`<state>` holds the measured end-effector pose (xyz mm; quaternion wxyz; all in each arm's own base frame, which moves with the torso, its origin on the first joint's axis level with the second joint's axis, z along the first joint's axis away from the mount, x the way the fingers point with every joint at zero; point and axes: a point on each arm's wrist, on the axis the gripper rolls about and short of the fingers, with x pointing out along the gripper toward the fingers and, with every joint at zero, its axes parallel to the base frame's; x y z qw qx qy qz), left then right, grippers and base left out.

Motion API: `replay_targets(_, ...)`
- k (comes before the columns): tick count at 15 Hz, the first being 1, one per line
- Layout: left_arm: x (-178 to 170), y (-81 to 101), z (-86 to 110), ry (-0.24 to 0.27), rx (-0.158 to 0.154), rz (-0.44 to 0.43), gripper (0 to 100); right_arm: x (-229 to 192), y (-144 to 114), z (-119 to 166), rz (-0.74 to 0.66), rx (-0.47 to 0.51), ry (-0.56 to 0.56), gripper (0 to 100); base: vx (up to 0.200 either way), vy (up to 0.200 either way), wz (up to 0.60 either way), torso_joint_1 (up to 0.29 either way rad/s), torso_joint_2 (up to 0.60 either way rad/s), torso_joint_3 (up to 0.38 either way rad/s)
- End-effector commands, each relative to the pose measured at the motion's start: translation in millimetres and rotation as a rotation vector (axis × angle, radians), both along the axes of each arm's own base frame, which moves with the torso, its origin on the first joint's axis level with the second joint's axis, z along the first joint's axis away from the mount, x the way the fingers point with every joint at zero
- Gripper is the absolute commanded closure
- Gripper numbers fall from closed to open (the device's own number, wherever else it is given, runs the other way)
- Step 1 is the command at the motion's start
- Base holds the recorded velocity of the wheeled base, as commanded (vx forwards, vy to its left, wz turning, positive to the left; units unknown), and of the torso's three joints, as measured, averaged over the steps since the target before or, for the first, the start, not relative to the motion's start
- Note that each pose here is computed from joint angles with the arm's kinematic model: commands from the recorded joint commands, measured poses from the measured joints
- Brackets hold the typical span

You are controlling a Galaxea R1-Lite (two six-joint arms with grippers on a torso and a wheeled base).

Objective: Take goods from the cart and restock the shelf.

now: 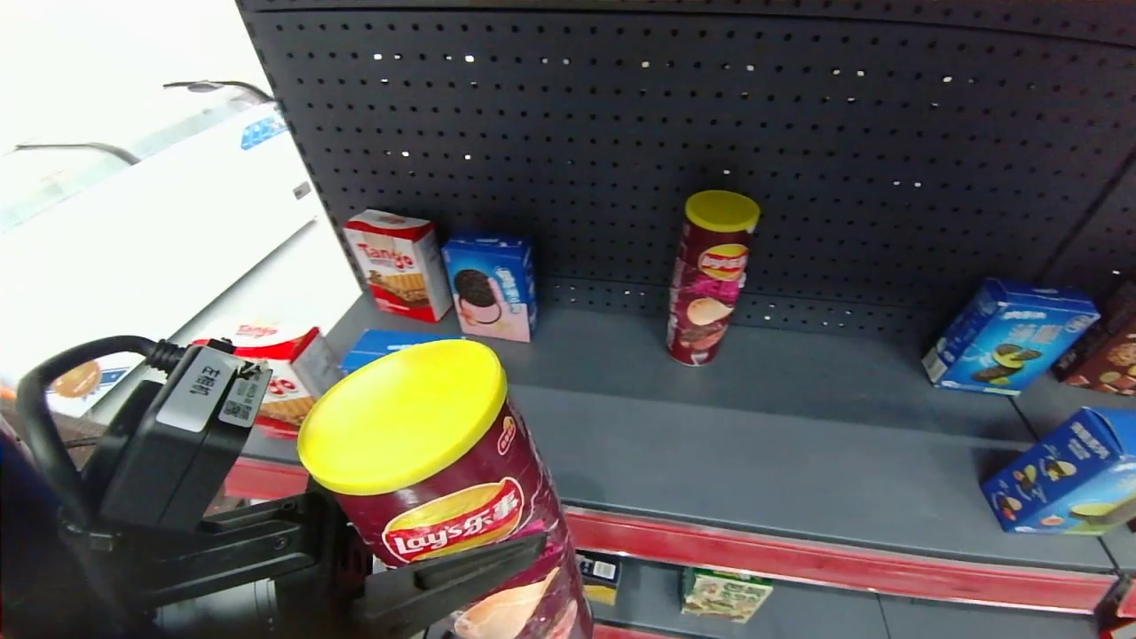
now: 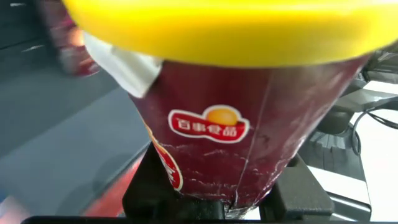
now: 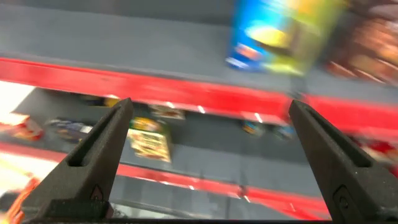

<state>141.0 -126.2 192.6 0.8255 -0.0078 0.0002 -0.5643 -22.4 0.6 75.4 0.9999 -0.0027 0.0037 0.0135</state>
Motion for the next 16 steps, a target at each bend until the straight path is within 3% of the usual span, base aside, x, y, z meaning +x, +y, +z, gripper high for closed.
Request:
replay_targets(1,0.1,-0.1,-0.6,0.002,0.001,0.0,100,0.1,0.0,0.1,0.001,-0.001,0.0,0,0.0,0.0,0.0,0.0,0.0,0.0)
replay_targets(10,2.2,1.1,1.4,-0.004,-0.004,0.012,100,0.1,0.0,0.1,0.001,0.001,0.0,0,0.0,0.0,0.0,0.0,0.0,0.0)
replay_targets(12,2.4,1.2,1.8,-0.004,-0.005,0.009,100,0.1,0.0,0.1,0.001,-0.001,0.0,0,0.0,0.0,-0.6,0.002,0.01,0.002)
replay_targets(16,2.0,0.8,2.1,-0.006,-0.007,0.006,100,0.1,0.0,0.1,0.001,0.001,0.0,0,0.0,0.0,0.0,0.0,0.0,0.0)
